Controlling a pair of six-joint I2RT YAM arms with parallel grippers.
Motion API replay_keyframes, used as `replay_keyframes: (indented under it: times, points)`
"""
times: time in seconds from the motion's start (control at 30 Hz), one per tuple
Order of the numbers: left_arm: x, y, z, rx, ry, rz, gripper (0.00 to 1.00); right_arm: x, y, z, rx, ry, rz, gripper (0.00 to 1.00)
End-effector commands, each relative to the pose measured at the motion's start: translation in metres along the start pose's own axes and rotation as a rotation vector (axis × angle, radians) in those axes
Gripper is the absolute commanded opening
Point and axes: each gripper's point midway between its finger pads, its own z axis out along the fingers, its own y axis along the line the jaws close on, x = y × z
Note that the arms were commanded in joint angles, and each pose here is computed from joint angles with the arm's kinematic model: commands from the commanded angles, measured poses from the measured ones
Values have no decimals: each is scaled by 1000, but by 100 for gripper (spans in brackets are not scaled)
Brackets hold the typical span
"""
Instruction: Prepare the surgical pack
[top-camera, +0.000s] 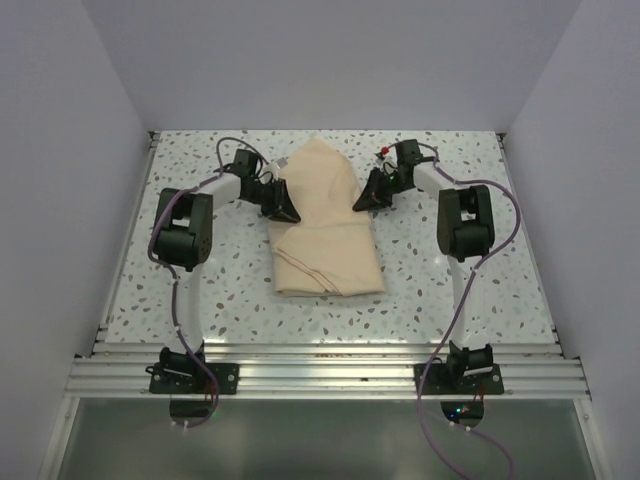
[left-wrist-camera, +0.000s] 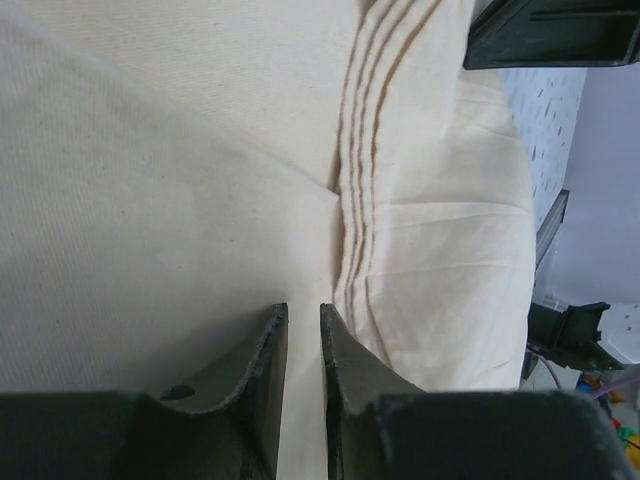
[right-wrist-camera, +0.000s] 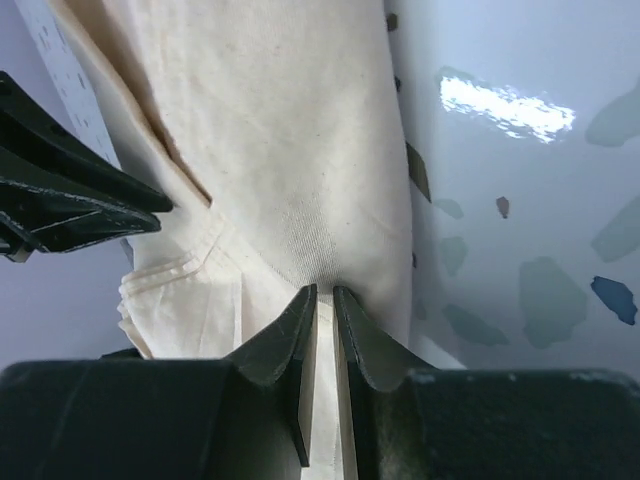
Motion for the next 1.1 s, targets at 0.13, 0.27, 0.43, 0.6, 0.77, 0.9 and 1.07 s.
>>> replay_keyframes:
  times: [0.13,0.27,0.43,0.6,0.77,0.9,1.07]
  points:
    - [29,36,20,-26,88,-62,21,11,-18,23,26,34,15,15]
    - [5,17,1,-33,29,-1,21,-9,11,4,-5,-19,-34,14]
    - [-40,-17,-36,-29,-125,79,27,-34,72,-21,-129,-118,-93,15]
    - [-60,-8,-47,17,-214,24,28,-33,90,-8,-213,-101,-87,16]
    - [-64,30,-31,41,-217,-76,27,-39,61,29,-261,-95,17,16]
    - [-61,60,-8,16,-198,-135,26,-48,36,50,-256,-111,91,16]
    - [-68,75,-3,-16,-200,-166,26,-65,17,57,-228,-144,147,16]
